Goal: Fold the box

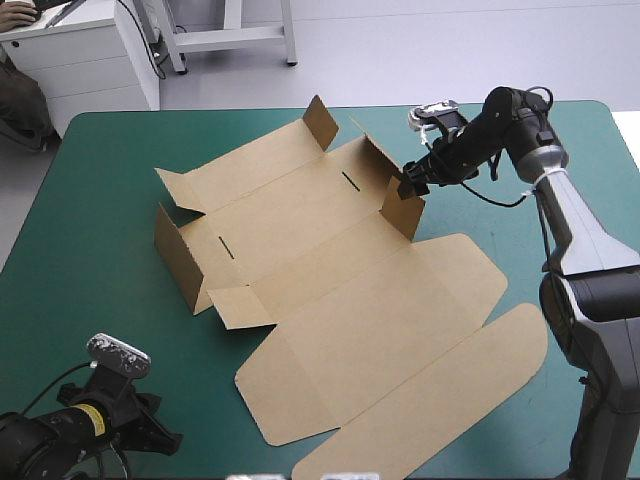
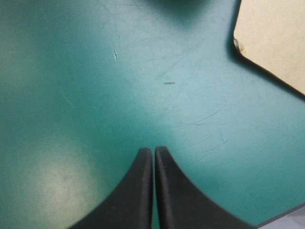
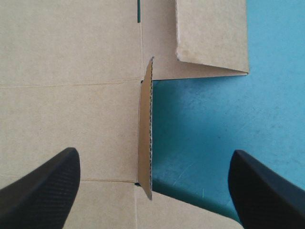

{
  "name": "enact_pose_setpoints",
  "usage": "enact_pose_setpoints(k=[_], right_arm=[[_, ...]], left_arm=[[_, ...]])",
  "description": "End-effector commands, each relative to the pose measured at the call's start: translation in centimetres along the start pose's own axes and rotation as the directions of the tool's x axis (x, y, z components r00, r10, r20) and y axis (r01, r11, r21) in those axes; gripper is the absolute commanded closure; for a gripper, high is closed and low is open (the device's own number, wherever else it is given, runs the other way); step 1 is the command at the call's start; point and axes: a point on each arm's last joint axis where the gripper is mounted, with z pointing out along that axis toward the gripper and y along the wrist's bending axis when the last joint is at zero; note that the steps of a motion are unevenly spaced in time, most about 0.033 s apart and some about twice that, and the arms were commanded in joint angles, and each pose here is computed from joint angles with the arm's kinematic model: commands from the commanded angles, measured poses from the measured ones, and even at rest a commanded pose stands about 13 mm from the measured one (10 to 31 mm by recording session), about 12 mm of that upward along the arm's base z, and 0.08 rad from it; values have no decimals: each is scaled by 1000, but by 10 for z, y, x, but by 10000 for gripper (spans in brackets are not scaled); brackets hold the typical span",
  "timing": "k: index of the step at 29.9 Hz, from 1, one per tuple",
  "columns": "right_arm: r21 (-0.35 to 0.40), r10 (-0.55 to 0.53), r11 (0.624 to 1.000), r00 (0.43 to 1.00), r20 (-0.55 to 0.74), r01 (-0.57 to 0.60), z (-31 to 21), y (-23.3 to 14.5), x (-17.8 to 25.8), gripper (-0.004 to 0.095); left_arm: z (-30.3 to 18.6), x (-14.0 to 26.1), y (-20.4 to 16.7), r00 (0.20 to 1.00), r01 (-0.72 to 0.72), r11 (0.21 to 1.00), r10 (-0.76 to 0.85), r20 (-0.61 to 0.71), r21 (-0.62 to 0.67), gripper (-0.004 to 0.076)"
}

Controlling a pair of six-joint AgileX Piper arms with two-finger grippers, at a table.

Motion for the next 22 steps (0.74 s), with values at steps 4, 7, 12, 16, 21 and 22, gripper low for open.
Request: enact_pose_setpoints(k=[4,7,12,16,21,22], right_arm=[[-39,-64,997,998,22,64,-3,24,-10,126],[-24,-104,994,994,-21,104,12,30,-10,127],[-15,-122,993,991,-59,121,28,33,-9,189],[-9,-105,995,993,-54,104,31,31,-10,382],[-1,-118,993,992,-37,118,31,31,-12,728],[2,-125,992,992,-31,125,31,31,-12,788]], left_arm=[[-5,-8,0,999,-3,1000,3,54,3,731],[-5,-8,0,999,-3,1000,3,54,3,731],[-5,-8,0,999,-3,1000,3,54,3,731],[-5,-8,0,999,-3,1000,3,54,3,731],[-5,-8,0,999,-3,1000,3,54,3,731],[-5,-8,0,999,-3,1000,3,54,3,731]])
